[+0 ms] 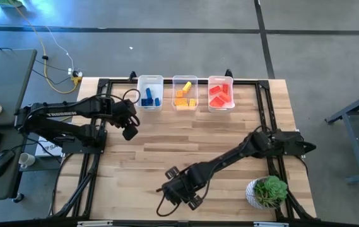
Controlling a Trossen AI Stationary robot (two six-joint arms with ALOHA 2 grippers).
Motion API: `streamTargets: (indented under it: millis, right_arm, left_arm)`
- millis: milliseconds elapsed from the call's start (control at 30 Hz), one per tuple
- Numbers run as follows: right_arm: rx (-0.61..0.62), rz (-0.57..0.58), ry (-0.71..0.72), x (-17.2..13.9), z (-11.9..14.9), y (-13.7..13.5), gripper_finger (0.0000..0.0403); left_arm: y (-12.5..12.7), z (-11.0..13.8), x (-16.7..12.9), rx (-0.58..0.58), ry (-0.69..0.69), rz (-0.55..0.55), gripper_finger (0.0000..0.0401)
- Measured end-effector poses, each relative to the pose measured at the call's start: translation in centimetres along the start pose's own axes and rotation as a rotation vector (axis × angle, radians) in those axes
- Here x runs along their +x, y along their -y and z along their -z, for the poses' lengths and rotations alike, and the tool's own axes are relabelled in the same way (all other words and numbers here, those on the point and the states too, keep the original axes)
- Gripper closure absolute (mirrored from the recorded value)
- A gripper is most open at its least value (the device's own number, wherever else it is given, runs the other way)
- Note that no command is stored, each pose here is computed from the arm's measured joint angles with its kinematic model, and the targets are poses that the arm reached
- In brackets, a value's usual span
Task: Sort & place blocks by color
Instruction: Put the blue game piece into the left white bin
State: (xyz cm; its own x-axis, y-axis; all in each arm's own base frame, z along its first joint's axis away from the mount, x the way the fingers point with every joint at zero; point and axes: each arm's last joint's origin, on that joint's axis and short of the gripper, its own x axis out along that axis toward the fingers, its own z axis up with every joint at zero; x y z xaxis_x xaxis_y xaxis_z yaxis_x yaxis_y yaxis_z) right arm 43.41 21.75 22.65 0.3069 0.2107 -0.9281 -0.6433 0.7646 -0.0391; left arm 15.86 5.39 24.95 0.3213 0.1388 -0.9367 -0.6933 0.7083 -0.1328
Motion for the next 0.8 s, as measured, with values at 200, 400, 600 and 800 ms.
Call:
streamTargets:
  millis: [200, 400, 600, 800]
  right_arm:
    - [0.018, -0.017, -0.052, 2.9, 0.4, 0.0, 0.0212]
    - [0.034, -0.076, -0.055, 4.2, 0.5, -0.1, 0.0212]
    - [0.035, -0.085, -0.085, 5.7, 0.8, -0.1, 0.0212]
    - [0.044, -0.077, -0.106, 6.7, 1.1, 0.0, 0.0219]
  left_arm:
    - [0.4, 0.2, 0.0, 0.022, -0.003, 0.005, 0.0170]
    - [0.5, 0.3, 0.0, 0.033, -0.003, 0.005, 0.0170]
    - [0.5, 0.3, 0.0, 0.033, -0.003, 0.005, 0.0170]
    - [0.5, 0.3, 0.0, 0.036, -0.002, 0.005, 0.0170]
